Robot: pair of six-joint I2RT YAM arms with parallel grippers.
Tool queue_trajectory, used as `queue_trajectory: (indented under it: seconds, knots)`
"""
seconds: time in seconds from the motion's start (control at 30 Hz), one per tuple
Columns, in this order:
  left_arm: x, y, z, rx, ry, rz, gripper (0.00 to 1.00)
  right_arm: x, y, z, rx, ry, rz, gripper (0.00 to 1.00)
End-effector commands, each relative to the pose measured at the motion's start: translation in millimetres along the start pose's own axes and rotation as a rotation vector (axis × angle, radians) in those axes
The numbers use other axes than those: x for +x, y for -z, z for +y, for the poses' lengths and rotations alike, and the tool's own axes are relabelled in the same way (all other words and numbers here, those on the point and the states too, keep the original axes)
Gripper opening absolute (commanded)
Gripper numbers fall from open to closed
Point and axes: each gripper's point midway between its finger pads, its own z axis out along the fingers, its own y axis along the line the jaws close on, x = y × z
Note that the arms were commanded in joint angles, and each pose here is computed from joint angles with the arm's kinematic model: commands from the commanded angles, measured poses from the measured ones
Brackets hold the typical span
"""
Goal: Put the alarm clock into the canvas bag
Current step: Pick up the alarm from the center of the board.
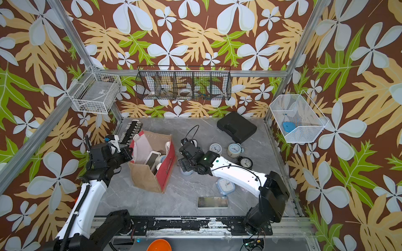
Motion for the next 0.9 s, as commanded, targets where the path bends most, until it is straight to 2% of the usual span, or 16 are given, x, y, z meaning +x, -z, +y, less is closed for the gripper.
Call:
queue_trajectory:
  seconds: [0.0,0.27,0.5,0.87]
  knots:
    - [4,0,0,0.001,0.007,0.016,0.00,18,-24,8,-0.010,0.062,0.079,0.90]
    - [4,1,-1,0.005,0.008,0.015,0.00,34,-69,26,-0.050,0.105,0.174,1.00]
    - [4,1,-1,0.008,0.006,0.013,0.00,42,-91,27,-0.109,0.052,0.226,1.00]
    - [4,1,-1,0.007,0.007,0.012,0.00,55,-112,29,-0.108,0.074,0.284,1.00]
